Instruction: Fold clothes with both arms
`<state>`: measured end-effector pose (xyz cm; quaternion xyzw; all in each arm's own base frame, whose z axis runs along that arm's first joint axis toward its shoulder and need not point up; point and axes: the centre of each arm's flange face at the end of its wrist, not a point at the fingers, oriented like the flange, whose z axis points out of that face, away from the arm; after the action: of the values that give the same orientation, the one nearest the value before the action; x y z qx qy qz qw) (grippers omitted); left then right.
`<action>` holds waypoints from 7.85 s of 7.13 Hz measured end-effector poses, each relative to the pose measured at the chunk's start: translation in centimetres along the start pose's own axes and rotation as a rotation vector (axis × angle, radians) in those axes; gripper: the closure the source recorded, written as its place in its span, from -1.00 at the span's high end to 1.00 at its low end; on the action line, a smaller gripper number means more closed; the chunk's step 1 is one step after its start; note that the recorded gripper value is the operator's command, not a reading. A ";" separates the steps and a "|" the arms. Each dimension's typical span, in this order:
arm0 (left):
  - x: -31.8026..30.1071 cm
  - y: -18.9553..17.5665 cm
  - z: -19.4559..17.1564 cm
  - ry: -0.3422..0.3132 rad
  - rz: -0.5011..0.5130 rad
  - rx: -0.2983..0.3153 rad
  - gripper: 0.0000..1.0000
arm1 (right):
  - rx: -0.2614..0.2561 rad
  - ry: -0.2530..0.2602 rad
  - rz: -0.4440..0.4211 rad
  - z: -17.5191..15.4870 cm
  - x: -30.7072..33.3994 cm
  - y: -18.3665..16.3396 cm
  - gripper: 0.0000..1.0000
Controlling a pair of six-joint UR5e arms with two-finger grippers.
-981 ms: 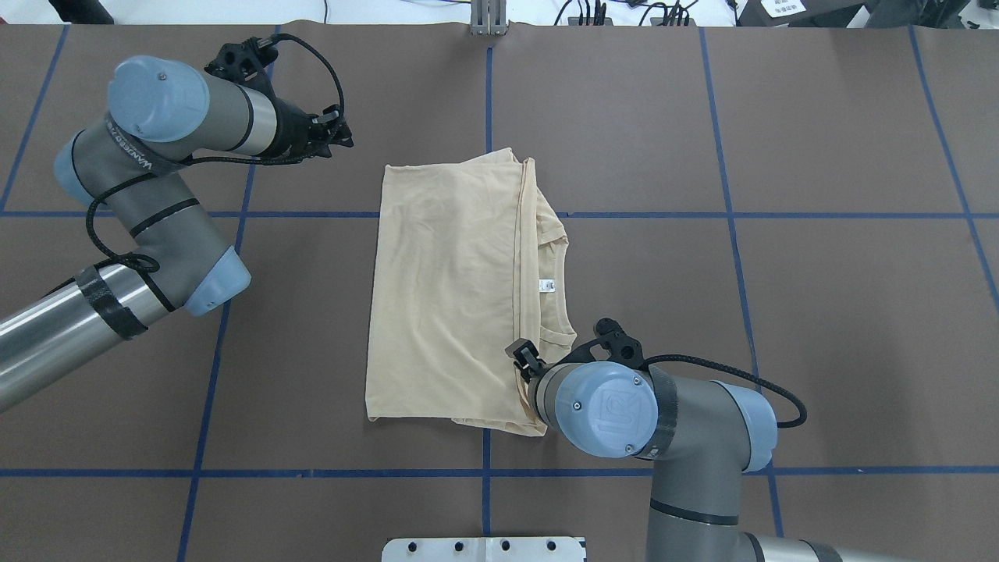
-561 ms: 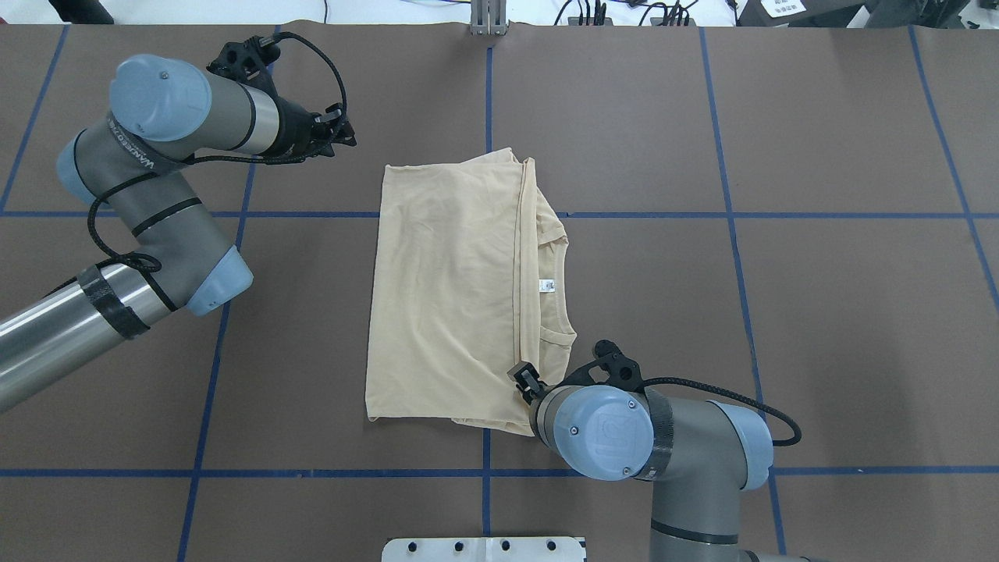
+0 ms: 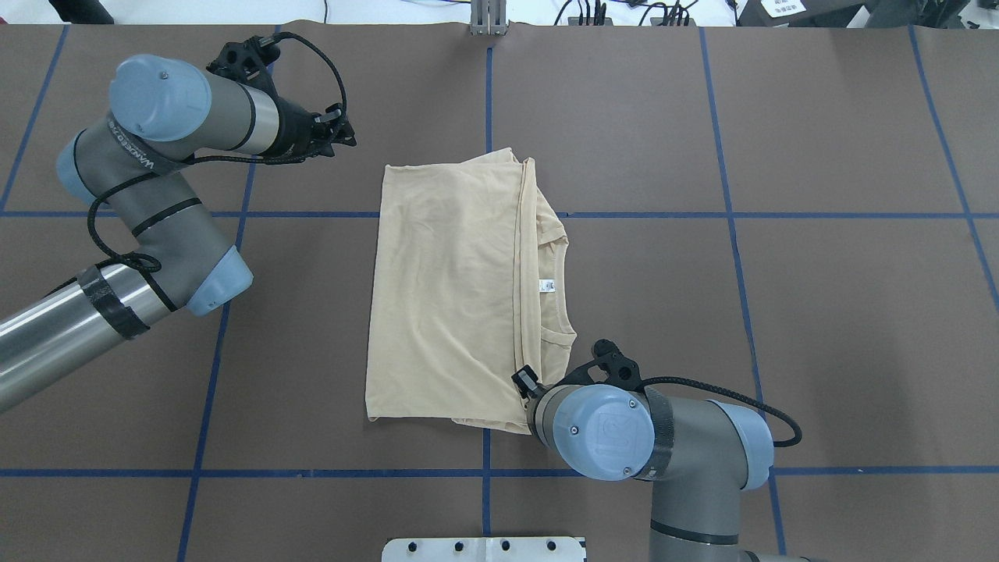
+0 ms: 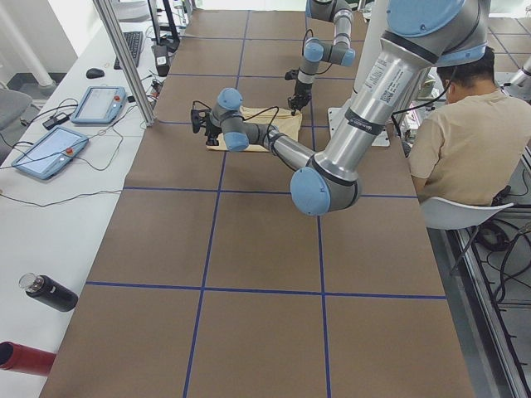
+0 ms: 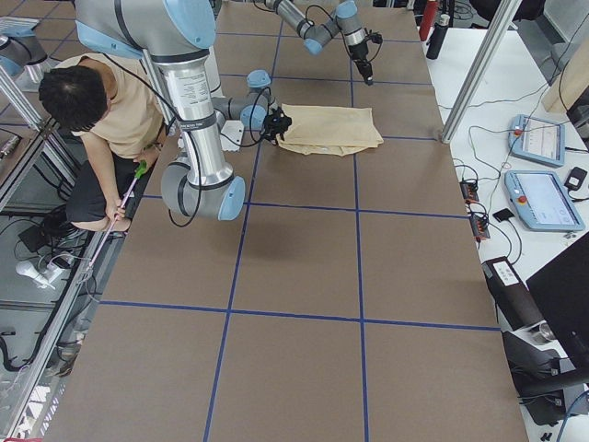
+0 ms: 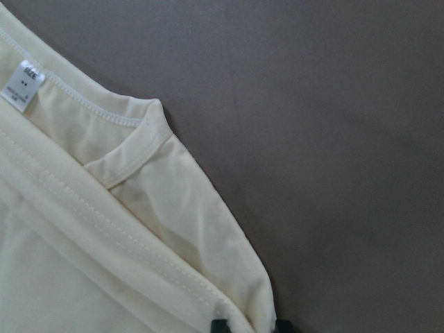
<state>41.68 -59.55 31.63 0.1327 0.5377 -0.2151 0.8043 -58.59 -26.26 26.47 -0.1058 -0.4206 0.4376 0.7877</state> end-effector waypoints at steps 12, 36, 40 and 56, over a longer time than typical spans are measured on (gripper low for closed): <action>-3.2 34.9 -7.2 -0.120 -0.390 -0.304 -0.09 | 0.004 0.001 0.004 -3.8 0.3 -1.0 -1.00; 5.7 9.0 -5.0 -0.010 -0.277 -0.158 -1.00 | 0.120 0.038 0.070 -4.8 -22.9 -15.3 -1.00; 3.6 6.5 0.8 -0.003 -0.250 -0.131 -1.00 | 0.114 0.060 -0.030 0.9 -28.4 -19.3 -0.36; -9.1 -2.5 -5.3 0.026 0.133 -0.063 -0.12 | 0.067 0.090 -0.385 -5.4 -19.4 -51.5 1.00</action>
<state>33.16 -57.54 38.00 0.1457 0.5446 -0.1424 0.8136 -28.70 -70.84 39.59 -0.0164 -0.3826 0.2877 0.8778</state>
